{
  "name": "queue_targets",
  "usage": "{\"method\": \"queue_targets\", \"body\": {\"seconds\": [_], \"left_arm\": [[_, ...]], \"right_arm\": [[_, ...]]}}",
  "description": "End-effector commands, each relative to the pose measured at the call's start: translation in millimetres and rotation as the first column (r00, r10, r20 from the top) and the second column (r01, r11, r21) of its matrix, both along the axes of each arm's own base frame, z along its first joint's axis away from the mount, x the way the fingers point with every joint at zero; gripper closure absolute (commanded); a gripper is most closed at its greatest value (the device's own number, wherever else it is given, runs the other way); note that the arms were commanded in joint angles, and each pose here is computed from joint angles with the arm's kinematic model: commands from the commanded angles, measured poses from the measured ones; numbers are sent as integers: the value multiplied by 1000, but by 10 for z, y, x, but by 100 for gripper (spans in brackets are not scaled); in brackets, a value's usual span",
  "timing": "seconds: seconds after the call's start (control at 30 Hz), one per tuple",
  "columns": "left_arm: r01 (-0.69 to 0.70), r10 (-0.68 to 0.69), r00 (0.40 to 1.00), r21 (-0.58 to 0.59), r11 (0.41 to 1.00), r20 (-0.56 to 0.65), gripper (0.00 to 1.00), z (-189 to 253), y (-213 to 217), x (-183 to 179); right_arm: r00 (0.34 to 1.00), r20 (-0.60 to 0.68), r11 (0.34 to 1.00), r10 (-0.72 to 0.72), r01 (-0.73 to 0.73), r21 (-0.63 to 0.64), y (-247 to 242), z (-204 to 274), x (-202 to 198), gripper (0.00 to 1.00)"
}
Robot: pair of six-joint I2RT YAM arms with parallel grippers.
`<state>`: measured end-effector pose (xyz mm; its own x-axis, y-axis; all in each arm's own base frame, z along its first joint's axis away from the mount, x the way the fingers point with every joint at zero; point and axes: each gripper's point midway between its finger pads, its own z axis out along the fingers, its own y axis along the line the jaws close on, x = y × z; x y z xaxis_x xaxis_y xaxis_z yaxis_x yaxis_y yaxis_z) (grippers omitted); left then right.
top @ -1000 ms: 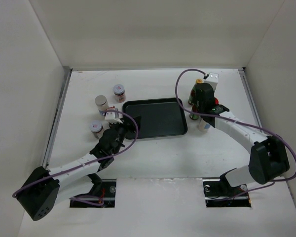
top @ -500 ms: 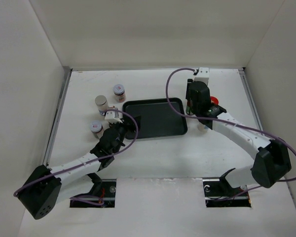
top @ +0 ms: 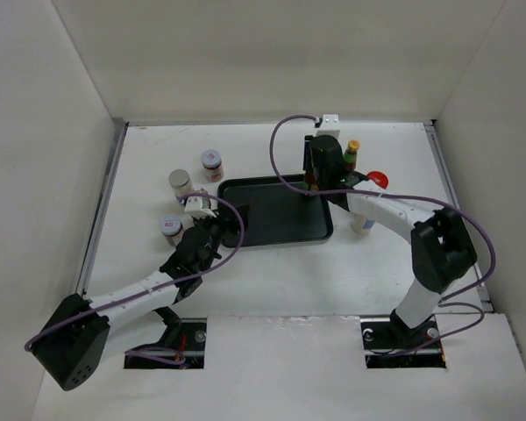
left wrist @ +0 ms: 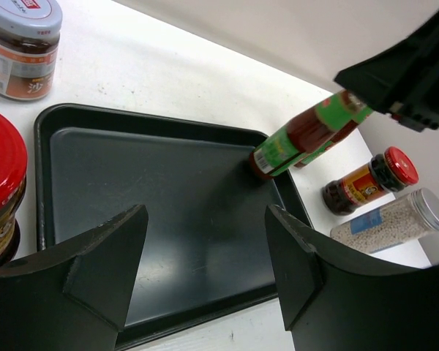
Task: Organize the condiment bottles
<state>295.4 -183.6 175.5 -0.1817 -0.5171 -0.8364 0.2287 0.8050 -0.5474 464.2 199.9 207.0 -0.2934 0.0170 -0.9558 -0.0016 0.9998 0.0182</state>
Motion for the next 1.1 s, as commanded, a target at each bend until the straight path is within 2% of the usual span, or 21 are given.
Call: {"method": "queue_targets", "body": {"seconds": [0.0, 0.5, 0.8, 1.0, 1.07], "left_arm": [[-4, 5, 1000, -30, 1000, 22, 36, 52, 15, 21], [-16, 16, 1000, -18, 1000, 0, 36, -34, 36, 70], [-25, 25, 1000, -27, 999, 11, 36, 12, 82, 59], [-26, 26, 1000, -23, 999, 6, 36, -6, 80, 66], [-28, 28, 1000, -22, 999, 8, 36, -4, 80, 67]], "right_arm": [[974, 225, 985, 0, -39, 169, 212, 870, 208, 77], [958, 261, 964, 116, -172, 204, 793, 1053, 180, 77], [970, 182, 965, 164, -196, 174, 1107, 596, 289, 77], [969, 190, 968, 158, -190, 162, 1092, 609, 281, 76], [967, 194, 969, 166, -197, 151, 1089, 633, 275, 72]]}}
